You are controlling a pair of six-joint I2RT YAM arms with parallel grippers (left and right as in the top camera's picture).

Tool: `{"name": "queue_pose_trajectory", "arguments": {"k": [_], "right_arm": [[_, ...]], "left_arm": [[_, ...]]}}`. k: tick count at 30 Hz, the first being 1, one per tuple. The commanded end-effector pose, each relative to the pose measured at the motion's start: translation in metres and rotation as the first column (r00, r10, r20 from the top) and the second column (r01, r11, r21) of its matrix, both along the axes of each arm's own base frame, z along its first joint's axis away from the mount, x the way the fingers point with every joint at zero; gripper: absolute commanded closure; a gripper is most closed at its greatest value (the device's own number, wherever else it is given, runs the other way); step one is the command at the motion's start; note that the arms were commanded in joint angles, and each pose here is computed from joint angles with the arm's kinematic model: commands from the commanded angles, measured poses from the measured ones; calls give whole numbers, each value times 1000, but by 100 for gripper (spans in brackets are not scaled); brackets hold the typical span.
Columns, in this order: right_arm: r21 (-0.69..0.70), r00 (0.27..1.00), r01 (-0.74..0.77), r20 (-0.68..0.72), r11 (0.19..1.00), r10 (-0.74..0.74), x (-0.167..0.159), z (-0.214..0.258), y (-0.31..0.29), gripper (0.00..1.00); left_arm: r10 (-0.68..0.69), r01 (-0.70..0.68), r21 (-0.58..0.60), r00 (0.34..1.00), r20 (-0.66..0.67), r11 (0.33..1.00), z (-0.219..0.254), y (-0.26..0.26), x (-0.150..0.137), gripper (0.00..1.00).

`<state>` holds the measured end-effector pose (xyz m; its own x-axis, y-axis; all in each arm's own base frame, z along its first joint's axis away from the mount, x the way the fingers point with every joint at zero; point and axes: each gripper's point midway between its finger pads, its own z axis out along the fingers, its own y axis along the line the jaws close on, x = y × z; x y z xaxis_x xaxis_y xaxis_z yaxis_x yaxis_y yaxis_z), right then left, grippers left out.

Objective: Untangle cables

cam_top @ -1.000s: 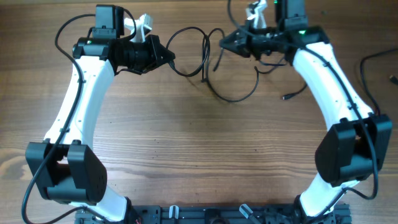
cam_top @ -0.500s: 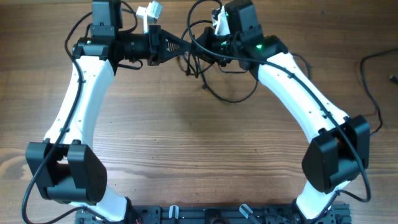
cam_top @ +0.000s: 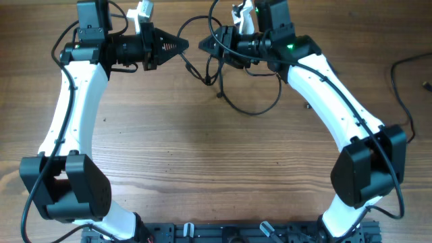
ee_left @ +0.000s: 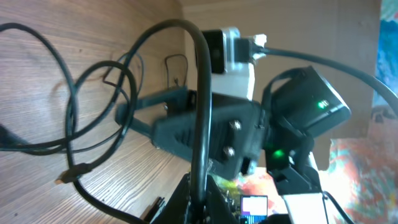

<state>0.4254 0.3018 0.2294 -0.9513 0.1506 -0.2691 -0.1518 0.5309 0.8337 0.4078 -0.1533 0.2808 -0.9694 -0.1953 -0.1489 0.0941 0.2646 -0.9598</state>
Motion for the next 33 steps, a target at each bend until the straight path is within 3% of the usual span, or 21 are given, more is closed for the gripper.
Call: {"name": "queue_pose_trajectory", "arguments": {"k": [1, 7, 11, 14, 16, 22, 25, 29, 31, 33], "right_arm": [[10, 992, -73, 103, 997, 72, -17, 33, -5, 39], [-68, 995, -45, 83, 997, 51, -14, 17, -28, 41], [-51, 974, -108, 195, 993, 116, -11, 30, -31, 42], [-155, 956, -54, 277, 986, 96, 3, 21, -43, 39], [-235, 942, -6, 326, 972, 85, 14, 14, -53, 38], [-285, 918, -2, 380, 959, 115, 20, 11, -56, 39], [-306, 927, 5, 358, 952, 110, 25, -3, -58, 47], [-328, 951, 56, 306, 943, 49, 31, -18, -66, 87], [-328, 957, 92, 291, 940, 7, 36, -18, -76, 96], [-325, 965, 124, 258, 937, -38, 39, -21, -90, 96]], "left_arm": [[15, -15, 16, 1000, -25, 1000, -6, 1, 2, 96], [6, -5, 5, 999, -42, 1000, -6, 0, -1, 96], [-5, 6, 14, 1000, -28, 1000, -8, 0, -4, 96], [-9, 10, 13, 998, -66, 1000, -11, 0, -9, 96], [-51, 48, -40, 996, -73, 998, -4, -4, -17, 96], [-147, 138, -126, 987, -63, 982, 11, -21, -32, 96], [-195, 185, -138, 979, -61, 973, 13, -36, -41, 96], [-192, 185, -116, 980, -50, 976, 10, -40, -39, 96], [-134, 132, -48, 989, -59, 990, -1, -34, -30, 96], [-38, 43, 70, 996, -78, 997, -22, -23, -16, 96]]}}
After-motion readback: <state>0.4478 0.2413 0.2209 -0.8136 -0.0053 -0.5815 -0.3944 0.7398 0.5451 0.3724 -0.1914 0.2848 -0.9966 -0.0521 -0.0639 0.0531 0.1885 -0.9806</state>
